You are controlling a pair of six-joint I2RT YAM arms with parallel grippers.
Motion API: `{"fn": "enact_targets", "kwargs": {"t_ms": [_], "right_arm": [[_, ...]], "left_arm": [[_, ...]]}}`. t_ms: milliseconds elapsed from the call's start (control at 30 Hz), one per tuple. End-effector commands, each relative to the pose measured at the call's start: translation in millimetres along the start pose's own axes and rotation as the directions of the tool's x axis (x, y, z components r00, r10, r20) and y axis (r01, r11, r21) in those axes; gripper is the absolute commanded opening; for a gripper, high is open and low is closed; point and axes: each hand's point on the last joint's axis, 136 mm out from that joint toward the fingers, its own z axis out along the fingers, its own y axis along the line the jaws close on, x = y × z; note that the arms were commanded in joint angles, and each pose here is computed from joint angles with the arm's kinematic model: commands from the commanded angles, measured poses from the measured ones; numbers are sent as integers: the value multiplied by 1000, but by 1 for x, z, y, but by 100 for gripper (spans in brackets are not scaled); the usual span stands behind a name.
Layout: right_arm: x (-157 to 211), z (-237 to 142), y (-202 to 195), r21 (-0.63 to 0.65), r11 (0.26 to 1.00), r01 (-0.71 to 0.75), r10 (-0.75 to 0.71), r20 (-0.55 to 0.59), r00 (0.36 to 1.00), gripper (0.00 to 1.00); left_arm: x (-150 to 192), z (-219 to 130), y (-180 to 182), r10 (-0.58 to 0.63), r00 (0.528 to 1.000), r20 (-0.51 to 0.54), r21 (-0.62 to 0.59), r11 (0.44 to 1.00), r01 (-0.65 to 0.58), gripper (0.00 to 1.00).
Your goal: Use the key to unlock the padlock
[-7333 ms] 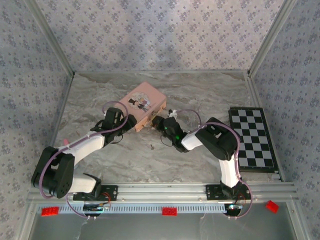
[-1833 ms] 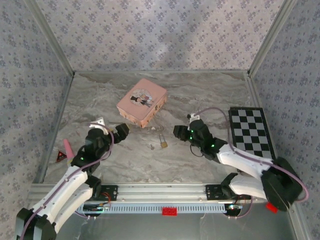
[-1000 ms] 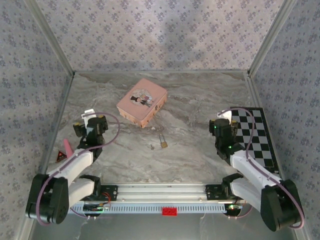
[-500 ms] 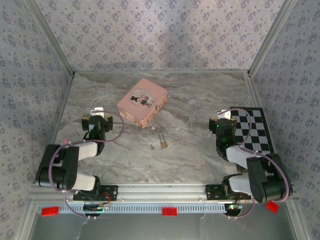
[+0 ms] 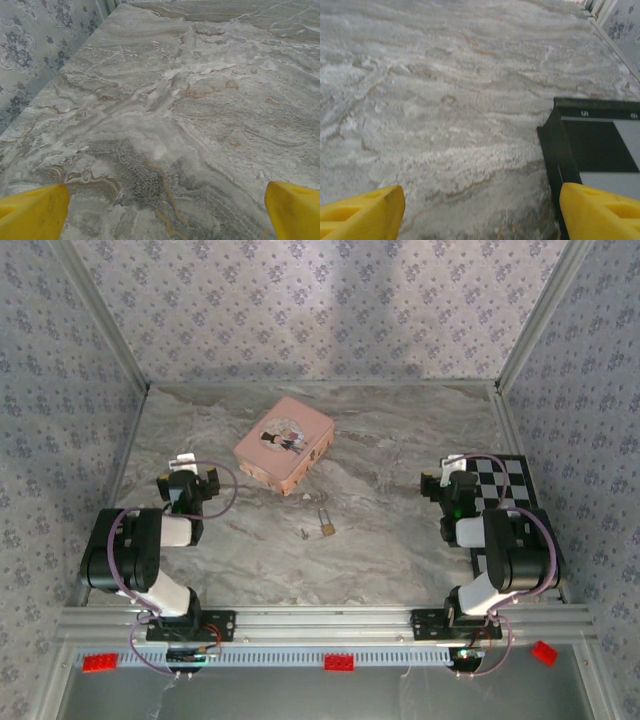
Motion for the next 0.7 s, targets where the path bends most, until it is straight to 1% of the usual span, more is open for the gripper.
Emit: {"fn": "enact_targets", "kwargs": {"t_ms": [0, 233, 267, 667], "right_arm": [[-14, 5, 1, -31, 999, -40, 41, 14, 999, 83], [-13, 5, 1, -38, 998, -46, 46, 15, 999, 85], [-14, 5, 1, -37, 998, -46, 46, 16, 999, 99], [-15, 5, 0, -33, 998, -45, 46, 20, 999, 99]], "left_arm": [[-19, 2, -4, -41, 998, 53, 24, 999, 40, 100], [-18, 2, -4, -40, 998, 45, 24, 999, 39, 100], [-18, 2, -4, -39, 998, 47, 25, 999, 38, 100], [-18, 2, -4, -40, 998, 46, 24, 999, 39, 100]]}}
